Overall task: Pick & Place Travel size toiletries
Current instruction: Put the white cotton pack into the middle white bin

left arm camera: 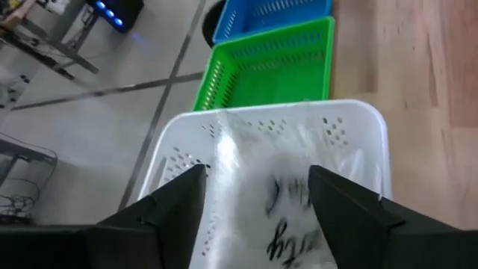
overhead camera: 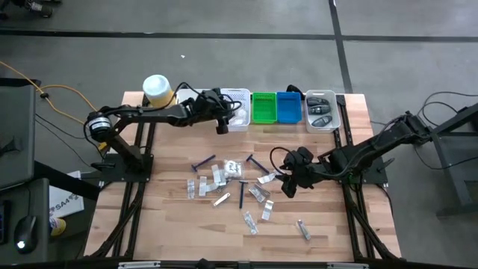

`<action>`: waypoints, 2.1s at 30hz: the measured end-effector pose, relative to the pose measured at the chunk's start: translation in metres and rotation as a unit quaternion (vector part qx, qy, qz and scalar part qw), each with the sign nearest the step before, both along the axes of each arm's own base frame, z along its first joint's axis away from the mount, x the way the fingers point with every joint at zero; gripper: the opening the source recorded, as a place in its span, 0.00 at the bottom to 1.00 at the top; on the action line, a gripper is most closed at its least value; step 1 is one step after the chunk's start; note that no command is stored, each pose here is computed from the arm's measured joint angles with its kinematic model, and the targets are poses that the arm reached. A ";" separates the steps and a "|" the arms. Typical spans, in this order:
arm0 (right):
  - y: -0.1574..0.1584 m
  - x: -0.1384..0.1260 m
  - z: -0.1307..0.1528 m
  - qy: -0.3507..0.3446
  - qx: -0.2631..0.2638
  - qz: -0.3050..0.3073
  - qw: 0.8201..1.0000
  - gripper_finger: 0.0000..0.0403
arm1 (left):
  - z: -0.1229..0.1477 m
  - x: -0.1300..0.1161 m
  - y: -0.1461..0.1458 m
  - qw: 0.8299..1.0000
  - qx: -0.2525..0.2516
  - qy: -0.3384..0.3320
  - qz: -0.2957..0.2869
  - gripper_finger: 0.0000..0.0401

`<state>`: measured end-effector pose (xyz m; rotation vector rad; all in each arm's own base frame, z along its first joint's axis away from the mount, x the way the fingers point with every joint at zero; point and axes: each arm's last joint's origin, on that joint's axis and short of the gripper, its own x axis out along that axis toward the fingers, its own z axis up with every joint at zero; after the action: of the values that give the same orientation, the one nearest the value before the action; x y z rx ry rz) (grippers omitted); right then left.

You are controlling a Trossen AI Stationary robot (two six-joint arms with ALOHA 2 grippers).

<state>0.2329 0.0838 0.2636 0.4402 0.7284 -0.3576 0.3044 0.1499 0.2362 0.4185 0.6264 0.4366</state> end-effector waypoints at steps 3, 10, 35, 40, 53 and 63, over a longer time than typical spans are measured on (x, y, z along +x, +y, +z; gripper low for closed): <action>0.001 -0.001 0.000 -0.001 0.001 0.001 1.000 0.47 | 0.001 0.001 0.000 1.000 0.002 -0.006 0.000 0.60; 0.007 -0.002 0.000 -0.002 0.003 0.010 1.000 0.47 | 0.006 -0.006 -0.005 1.000 -0.027 -0.003 0.000 0.59; 0.026 -0.010 -0.001 -0.006 -0.012 0.043 0.999 0.47 | -0.010 0.001 -0.145 0.964 -0.193 0.109 -0.148 0.53; 0.026 -0.010 0.000 -0.010 -0.009 0.043 0.999 0.47 | -0.028 0.011 -0.153 0.960 -0.185 0.133 -0.165 0.53; 0.027 -0.009 0.001 -0.015 -0.008 0.045 0.999 0.47 | -0.066 0.026 -0.150 0.960 -0.177 0.172 -0.134 0.53; 0.027 -0.009 0.001 -0.015 -0.008 0.044 0.999 0.47 | -0.084 0.033 -0.149 0.957 -0.183 0.186 -0.128 0.53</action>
<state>0.2236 0.1104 0.2642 0.3960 0.7132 -0.2728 0.3372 0.0004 0.1526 0.2206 0.9855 -0.0141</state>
